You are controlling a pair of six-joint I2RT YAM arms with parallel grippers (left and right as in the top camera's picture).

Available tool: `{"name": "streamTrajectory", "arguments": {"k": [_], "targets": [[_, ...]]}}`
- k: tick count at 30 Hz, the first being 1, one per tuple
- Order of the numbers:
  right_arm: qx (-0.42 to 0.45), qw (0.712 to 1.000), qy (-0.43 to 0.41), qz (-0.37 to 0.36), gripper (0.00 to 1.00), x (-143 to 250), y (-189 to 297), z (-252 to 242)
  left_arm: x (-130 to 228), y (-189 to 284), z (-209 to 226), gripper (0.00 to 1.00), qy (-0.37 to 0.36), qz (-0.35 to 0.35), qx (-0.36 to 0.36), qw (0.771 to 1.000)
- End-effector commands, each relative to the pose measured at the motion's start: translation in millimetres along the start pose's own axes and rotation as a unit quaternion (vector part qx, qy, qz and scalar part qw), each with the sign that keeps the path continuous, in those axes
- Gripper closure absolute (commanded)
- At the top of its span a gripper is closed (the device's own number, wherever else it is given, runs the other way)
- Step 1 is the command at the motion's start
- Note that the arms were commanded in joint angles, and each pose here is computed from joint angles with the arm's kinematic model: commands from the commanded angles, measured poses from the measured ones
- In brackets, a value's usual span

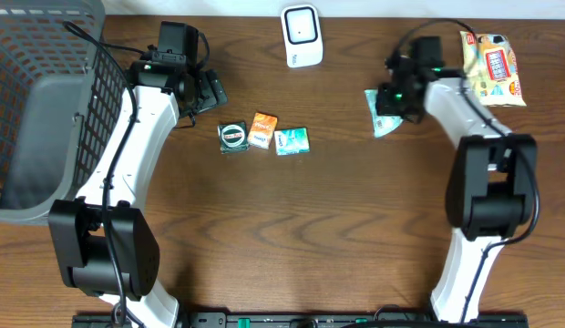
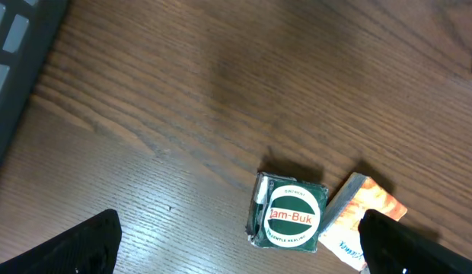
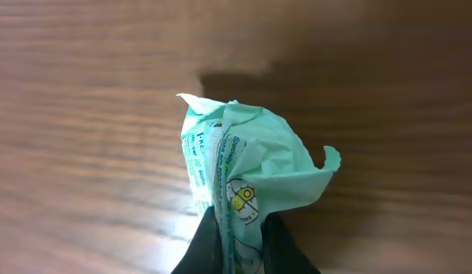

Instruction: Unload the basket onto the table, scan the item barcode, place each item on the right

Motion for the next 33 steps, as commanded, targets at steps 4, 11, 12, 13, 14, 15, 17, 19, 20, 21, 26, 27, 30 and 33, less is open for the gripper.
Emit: {"name": "streamTrajectory", "arguments": {"k": [4,11,12,13,14,15,17,19,20,21,26,27,30,33], "targets": [[0.404,0.904,0.112,-0.089,0.99,-9,37,29,-2,0,0,0.02,0.001,-0.002,-0.004,1.000],[0.418,0.887,0.186,-0.062,0.96,28,-19,71,-2,0,0,0.02,0.001,-0.002,-0.004,1.000],[0.425,0.882,0.197,-0.055,0.95,34,-26,73,-2,0,0,0.02,0.001,-0.002,-0.004,1.000],[0.432,0.877,0.205,-0.050,0.92,39,-30,75,-2,0,0,0.02,0.001,-0.002,-0.004,1.000],[0.437,0.872,0.214,-0.047,0.89,43,-34,77,-2,0,0,0.03,0.001,-0.002,-0.004,1.000],[0.439,0.869,0.224,-0.042,0.85,48,-37,81,-2,0,0,0.02,0.001,-0.002,-0.004,1.000],[0.431,0.870,0.237,-0.038,0.65,55,-40,91,-2,0,0,0.02,0.001,-0.002,-0.004,1.000],[0.415,0.875,0.247,-0.040,0.53,59,-39,104,-2,0,0,0.02,0.001,-0.002,-0.004,1.000],[0.398,0.881,0.252,-0.043,0.47,61,-38,116,-2,0,0,0.02,0.001,-0.002,-0.004,1.000],[0.389,0.885,0.252,-0.046,0.42,61,-36,122,-2,0,0,0.02,0.001,-0.002,-0.004,1.000],[0.303,0.924,0.220,-0.073,0.23,54,-7,157,-2,0,0,0.02,0.001,-0.002,-0.004,1.000],[0.276,0.937,0.201,-0.078,0.21,49,2,160,-2,0,0,0.02,0.001,-0.002,-0.004,1.000],[0.191,0.964,0.166,-0.086,0.23,33,30,167,-2,0,0,0.02,0.001,-0.002,-0.004,1.000],[0.157,0.974,0.128,-0.102,0.38,12,56,150,-2,0,0,0.02,0.001,-0.002,-0.004,1.000]]}}
Point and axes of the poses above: each gripper's point midway between its finger pads, its own y axis back along the fingers, its own z axis along the line the jaws close on, x = y × z, the point moved 3 cm from there along y, back along the fingers, and after that the axes turned 1 degree about -y, right-handed, at the moved point
